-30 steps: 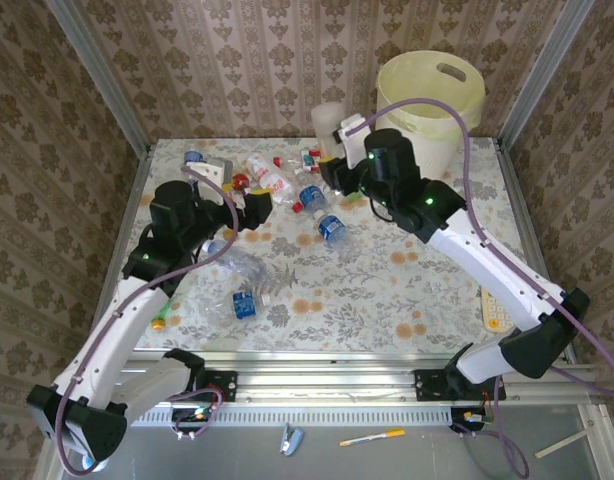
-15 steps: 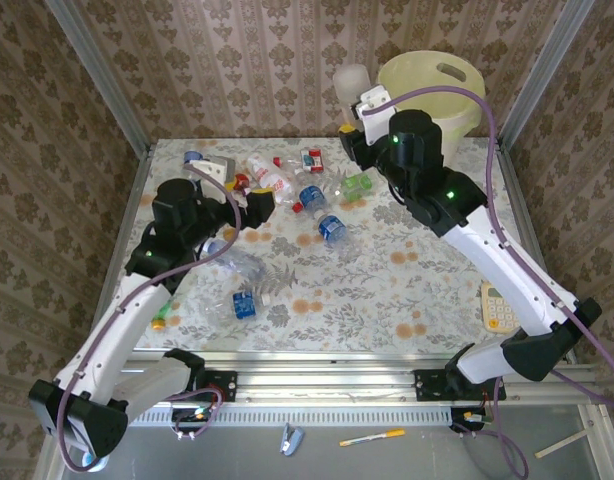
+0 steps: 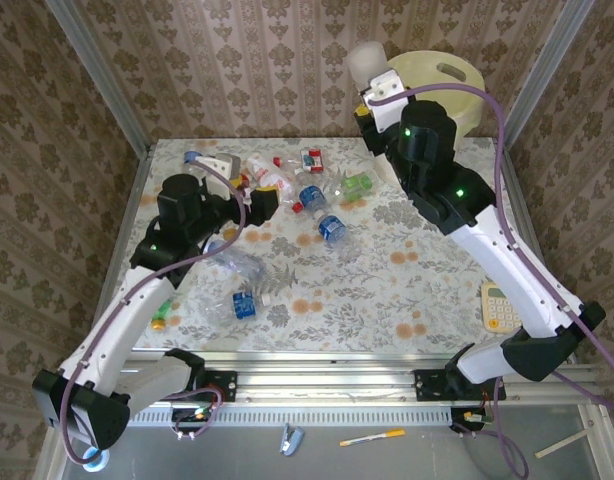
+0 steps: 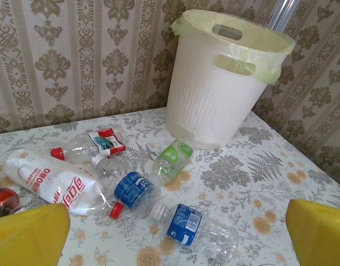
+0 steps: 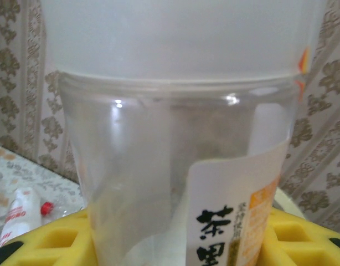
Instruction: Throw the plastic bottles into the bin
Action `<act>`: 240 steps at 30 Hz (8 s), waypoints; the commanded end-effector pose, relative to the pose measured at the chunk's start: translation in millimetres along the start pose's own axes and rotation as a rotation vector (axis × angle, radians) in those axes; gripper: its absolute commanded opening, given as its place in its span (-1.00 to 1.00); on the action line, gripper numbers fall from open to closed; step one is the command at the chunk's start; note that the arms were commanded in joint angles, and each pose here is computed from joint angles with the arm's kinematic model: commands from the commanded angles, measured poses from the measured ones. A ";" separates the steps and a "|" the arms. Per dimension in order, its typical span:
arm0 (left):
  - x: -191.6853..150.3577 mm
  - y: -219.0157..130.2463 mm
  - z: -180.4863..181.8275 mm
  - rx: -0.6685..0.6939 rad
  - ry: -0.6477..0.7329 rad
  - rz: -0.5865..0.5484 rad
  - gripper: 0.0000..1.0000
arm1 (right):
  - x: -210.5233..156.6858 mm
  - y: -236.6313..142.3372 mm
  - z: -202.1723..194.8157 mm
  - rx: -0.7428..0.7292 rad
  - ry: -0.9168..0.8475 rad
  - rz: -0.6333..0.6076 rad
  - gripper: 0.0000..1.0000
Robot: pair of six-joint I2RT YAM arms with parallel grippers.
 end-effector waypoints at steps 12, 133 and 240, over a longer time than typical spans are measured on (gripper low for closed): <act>19.6 3.0 -16.1 -0.068 0.043 -0.038 0.99 | 72.5 -19.2 -62.0 -0.182 -0.016 -0.195 -0.67; -18.9 5.0 21.9 0.112 -0.116 0.180 1.00 | -42.6 59.2 -55.2 0.075 0.270 0.345 1.00; -87.5 -25.8 121.0 0.456 -0.637 0.384 -0.12 | -78.0 -35.3 252.3 1.212 0.379 0.434 1.00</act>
Point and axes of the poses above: each hand's point on the last joint's axis, 136 mm out from that joint toward the fingers, its own y axis out along the fingers, its own z axis along the line the jaws close on, x = y × z, the point moved 3 cm from there along -y, back along the fingers, and after that the axes turned 10 degrees about -y, right-handed, at the moved point
